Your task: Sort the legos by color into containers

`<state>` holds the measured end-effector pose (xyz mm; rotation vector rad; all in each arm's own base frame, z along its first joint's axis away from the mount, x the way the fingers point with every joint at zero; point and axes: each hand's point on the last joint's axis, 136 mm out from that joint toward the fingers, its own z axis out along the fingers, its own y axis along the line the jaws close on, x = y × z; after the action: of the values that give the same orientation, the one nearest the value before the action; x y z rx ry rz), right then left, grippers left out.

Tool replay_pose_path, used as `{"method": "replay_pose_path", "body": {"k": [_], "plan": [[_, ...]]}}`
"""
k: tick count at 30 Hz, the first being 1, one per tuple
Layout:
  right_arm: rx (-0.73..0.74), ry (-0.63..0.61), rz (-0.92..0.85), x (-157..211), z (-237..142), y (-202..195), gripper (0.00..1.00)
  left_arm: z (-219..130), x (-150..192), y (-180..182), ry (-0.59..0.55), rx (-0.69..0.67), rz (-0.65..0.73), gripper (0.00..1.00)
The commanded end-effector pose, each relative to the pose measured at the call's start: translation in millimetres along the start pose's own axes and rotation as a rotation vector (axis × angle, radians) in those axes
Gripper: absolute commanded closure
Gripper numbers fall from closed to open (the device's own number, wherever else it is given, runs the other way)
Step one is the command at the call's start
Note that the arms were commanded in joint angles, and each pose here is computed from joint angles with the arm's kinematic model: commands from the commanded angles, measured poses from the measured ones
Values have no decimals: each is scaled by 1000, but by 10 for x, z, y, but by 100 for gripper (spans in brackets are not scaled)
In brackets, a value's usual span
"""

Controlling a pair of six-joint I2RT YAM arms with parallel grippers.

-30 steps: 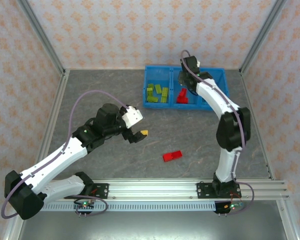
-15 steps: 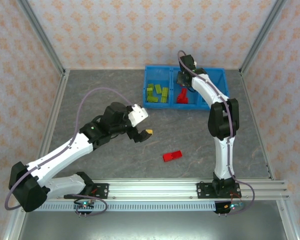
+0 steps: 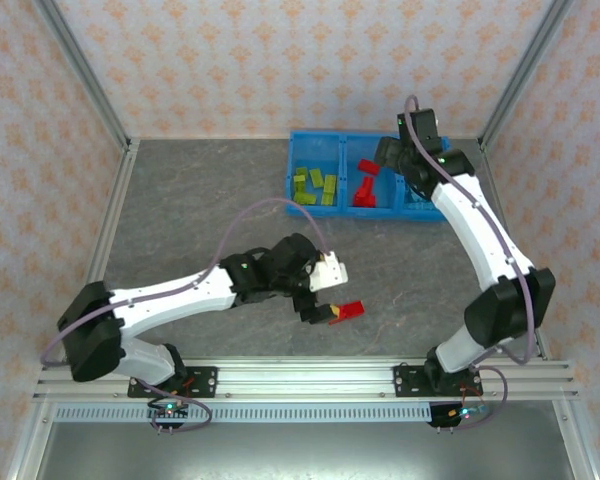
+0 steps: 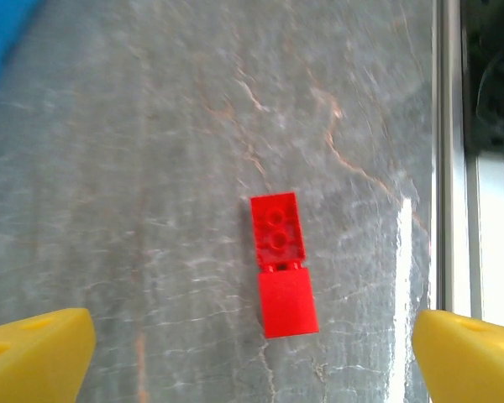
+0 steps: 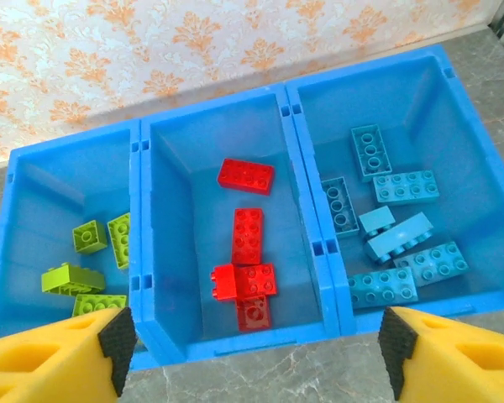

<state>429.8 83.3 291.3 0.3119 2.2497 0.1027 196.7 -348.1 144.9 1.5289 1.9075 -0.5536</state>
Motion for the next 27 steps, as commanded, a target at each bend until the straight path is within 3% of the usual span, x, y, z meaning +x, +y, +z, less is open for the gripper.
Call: {"method": "replay_pose_path", "body": {"k": [1,6,11,21,25,27], "plan": [[81,82,-15,310,103,-186,20,264,148,-8,70,35,41,6],[116,85,-54,303,112,-242,18,546,249,-164,161,148,61,13],[116,85,-83,227,126,-203,18,700,376,-415,247,257,81,14],[110,77,-81,198,54,-205,17,909,617,-250,349,169,49,39],[116,56,-81,187,-30,-251,17,959,718,-245,375,162,47,54],[121,53,-82,187,-68,-274,16,966,720,-244,374,160,45,55]]}}
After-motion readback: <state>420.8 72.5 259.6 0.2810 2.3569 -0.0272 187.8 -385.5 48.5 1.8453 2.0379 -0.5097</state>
